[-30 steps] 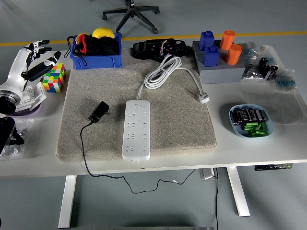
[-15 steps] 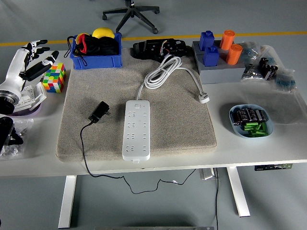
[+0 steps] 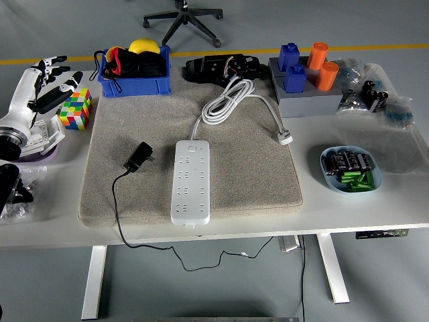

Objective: Pull the plug out,throw it away,press the button

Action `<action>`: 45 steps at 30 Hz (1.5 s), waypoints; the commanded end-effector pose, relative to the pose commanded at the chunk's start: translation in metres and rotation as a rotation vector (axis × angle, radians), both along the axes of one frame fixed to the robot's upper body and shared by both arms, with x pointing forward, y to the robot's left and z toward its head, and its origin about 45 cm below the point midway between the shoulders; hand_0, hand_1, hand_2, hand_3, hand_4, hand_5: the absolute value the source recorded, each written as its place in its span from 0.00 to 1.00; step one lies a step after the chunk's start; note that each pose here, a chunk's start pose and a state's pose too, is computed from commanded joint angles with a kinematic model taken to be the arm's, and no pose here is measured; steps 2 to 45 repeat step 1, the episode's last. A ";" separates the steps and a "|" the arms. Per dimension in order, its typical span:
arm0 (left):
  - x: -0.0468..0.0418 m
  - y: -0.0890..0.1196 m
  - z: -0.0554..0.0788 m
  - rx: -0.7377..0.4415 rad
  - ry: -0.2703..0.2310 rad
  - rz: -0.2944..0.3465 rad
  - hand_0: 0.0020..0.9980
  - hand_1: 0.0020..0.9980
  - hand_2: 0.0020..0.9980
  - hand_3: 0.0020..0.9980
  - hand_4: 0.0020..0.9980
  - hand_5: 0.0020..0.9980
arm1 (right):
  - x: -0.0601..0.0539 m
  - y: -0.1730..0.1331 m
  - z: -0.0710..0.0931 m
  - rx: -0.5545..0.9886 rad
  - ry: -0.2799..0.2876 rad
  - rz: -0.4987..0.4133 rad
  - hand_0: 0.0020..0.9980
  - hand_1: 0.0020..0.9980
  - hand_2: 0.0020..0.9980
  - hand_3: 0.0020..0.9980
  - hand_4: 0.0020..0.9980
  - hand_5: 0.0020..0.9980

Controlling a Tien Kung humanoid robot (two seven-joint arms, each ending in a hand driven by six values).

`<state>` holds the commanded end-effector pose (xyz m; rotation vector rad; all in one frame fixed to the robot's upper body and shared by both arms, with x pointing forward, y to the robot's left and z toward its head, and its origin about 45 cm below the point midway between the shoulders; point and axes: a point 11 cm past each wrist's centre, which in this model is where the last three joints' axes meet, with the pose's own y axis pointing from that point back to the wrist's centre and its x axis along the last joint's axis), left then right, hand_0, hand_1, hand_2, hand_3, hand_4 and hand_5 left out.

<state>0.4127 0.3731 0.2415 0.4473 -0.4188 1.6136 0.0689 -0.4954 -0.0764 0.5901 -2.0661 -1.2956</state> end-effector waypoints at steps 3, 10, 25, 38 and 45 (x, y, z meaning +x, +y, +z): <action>0.0001 0.000 0.000 0.000 0.000 0.001 0.87 0.87 0.79 0.84 0.75 0.56 | 0.000 0.000 0.000 0.000 0.000 0.000 0.74 0.66 0.64 0.61 0.66 0.48; 0.0001 0.000 0.000 0.000 0.000 0.001 0.87 0.87 0.79 0.84 0.75 0.56 | 0.000 0.000 0.000 0.000 0.000 0.000 0.74 0.66 0.64 0.61 0.66 0.48; 0.0001 0.000 0.000 0.000 0.000 0.001 0.87 0.87 0.79 0.84 0.75 0.56 | 0.000 0.000 0.000 0.000 0.000 0.000 0.74 0.66 0.64 0.61 0.66 0.48; 0.0001 0.000 0.000 0.000 0.000 0.001 0.87 0.87 0.79 0.84 0.75 0.56 | 0.000 0.000 0.000 0.000 0.000 0.000 0.74 0.66 0.64 0.61 0.66 0.48; 0.0001 0.000 0.000 0.000 0.000 0.001 0.87 0.87 0.79 0.84 0.75 0.56 | 0.000 0.000 0.000 0.000 0.000 0.000 0.74 0.66 0.64 0.61 0.66 0.48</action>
